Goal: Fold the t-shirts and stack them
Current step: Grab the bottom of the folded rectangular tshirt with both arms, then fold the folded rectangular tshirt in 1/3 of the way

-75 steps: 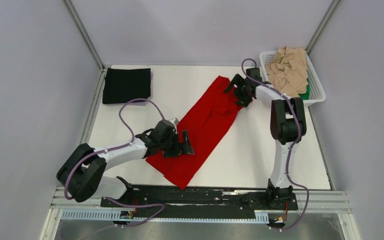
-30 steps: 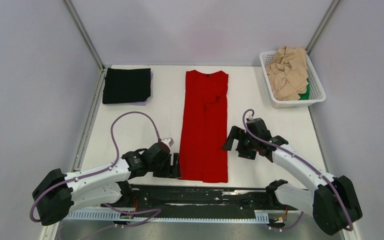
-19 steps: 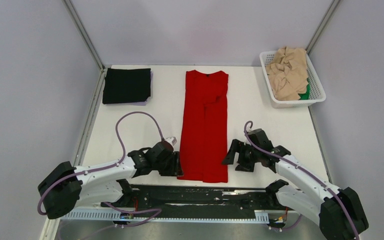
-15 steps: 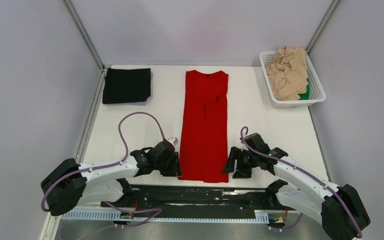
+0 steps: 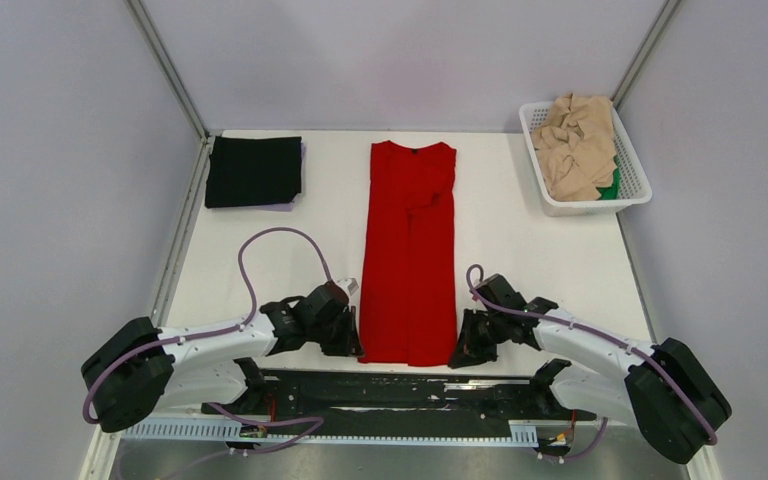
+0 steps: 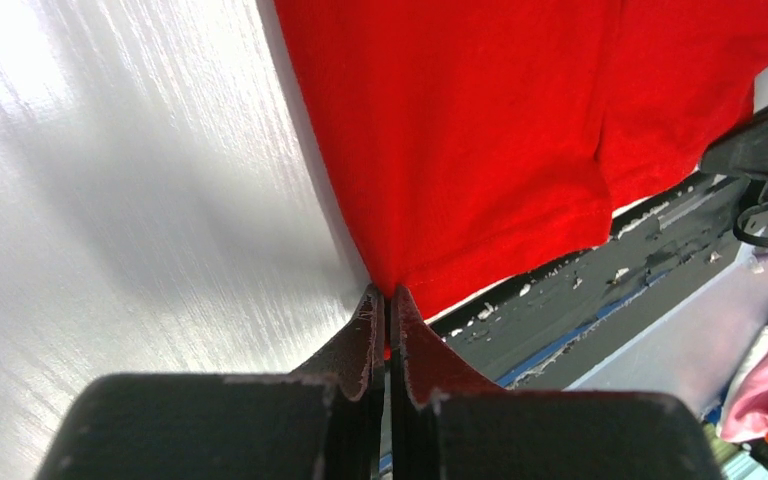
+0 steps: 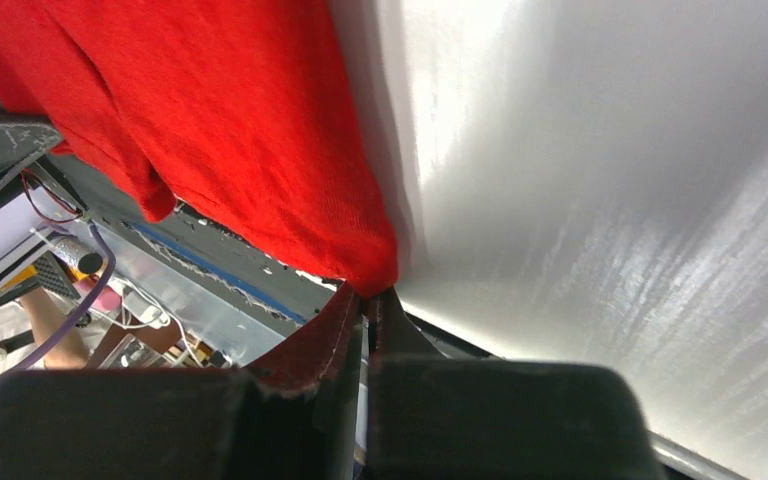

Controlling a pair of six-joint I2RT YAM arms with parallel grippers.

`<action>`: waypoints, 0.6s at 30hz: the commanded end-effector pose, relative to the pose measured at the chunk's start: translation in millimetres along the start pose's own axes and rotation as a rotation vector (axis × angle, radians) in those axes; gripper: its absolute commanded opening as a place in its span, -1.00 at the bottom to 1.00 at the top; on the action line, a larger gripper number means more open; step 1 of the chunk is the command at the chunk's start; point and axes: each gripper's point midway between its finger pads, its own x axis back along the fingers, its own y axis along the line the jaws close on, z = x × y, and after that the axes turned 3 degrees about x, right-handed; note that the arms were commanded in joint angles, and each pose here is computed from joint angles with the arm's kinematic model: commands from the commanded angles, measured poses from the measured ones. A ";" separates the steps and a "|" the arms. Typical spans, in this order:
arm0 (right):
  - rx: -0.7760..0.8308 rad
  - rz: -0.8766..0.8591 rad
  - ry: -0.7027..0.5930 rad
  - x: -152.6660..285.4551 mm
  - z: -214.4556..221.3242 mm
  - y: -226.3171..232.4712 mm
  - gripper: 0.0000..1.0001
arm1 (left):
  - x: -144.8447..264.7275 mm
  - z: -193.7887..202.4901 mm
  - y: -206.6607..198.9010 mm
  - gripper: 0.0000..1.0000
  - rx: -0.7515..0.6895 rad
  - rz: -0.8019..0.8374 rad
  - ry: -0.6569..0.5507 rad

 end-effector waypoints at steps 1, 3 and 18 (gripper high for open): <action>0.062 -0.086 -0.114 9.0 -23.2 27.7 -1.00 | 7.5 -2.6 -21.4 -1.00 -0.035 0.102 -0.010; 0.093 -0.127 -0.165 18.5 -31.6 41.5 -1.00 | 12.4 -10.4 -30.9 -1.00 -0.046 0.130 -0.042; 0.106 -0.103 -0.512 59.9 -133.8 87.9 -1.00 | 26.6 -147.3 -67.9 -1.00 0.011 0.117 -0.366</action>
